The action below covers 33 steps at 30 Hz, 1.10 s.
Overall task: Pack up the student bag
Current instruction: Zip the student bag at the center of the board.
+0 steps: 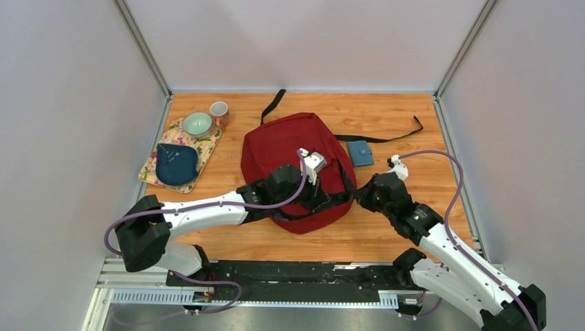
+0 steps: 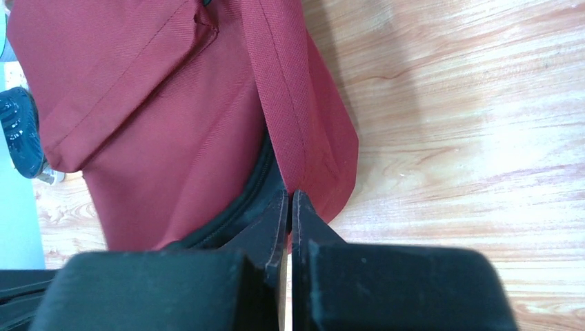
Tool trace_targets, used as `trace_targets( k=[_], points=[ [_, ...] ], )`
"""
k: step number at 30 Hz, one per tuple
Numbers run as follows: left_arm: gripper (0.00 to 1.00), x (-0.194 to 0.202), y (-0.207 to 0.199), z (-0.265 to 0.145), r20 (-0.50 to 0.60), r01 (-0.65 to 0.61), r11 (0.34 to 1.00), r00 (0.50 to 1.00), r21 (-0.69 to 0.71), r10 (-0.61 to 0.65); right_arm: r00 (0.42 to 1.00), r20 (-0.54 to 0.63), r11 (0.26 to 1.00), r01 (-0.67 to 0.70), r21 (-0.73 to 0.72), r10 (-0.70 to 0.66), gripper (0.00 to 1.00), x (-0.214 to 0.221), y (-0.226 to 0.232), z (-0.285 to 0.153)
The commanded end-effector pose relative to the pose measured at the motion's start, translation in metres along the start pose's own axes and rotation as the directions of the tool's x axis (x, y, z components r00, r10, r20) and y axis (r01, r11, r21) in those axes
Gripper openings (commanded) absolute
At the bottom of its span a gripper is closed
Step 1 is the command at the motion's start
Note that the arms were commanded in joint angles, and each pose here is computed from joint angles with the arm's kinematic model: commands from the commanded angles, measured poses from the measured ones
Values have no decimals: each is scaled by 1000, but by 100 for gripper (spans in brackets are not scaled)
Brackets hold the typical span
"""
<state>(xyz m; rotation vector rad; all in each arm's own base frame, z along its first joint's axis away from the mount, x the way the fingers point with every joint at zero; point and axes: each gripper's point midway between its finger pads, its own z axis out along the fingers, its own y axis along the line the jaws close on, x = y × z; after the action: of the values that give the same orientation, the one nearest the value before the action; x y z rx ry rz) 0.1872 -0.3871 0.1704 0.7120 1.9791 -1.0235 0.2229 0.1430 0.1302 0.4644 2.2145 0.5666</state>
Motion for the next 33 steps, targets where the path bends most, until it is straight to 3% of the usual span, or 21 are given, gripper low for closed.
trace_targets(
  k=[1, 12, 21, 28, 30, 31, 32, 33],
  points=[
    [0, 19, 0, 9, -43, 16, 1000, 999, 16, -15, 1000, 5, 999, -28, -31, 28, 0, -4, 7, -6],
    [0, 45, 9, 27, -118, -6, 1000, 993, -11, 5, 999, -12, 996, -35, -76, 34, 0, -3, 17, -11],
    [0, -9, 7, 22, 94, -146, 989, 984, -34, 148, 998, -32, 992, -49, -120, 46, 0, -1, 24, -17],
    [0, 25, 0, 26, -11, -102, 994, 995, 44, 102, 998, -42, 992, -58, -113, 54, 0, 2, 23, -14],
    [11, 33, -3, 22, -24, -76, 994, 997, 75, 78, 998, -40, 991, -56, -118, 52, 0, 2, 24, -14],
    [20, 37, -9, 19, -32, -57, 993, 998, 104, 61, 998, -39, 992, -57, -115, 52, 0, 1, 23, -14],
    [37, 39, -11, 17, -33, -53, 992, 998, 112, 57, 998, -37, 992, -53, -117, 49, 0, 1, 24, -14],
    [43, 42, -12, 10, -37, -51, 992, 998, 118, 56, 998, -36, 992, -51, -113, 47, 0, 1, 23, -14]
  ],
)
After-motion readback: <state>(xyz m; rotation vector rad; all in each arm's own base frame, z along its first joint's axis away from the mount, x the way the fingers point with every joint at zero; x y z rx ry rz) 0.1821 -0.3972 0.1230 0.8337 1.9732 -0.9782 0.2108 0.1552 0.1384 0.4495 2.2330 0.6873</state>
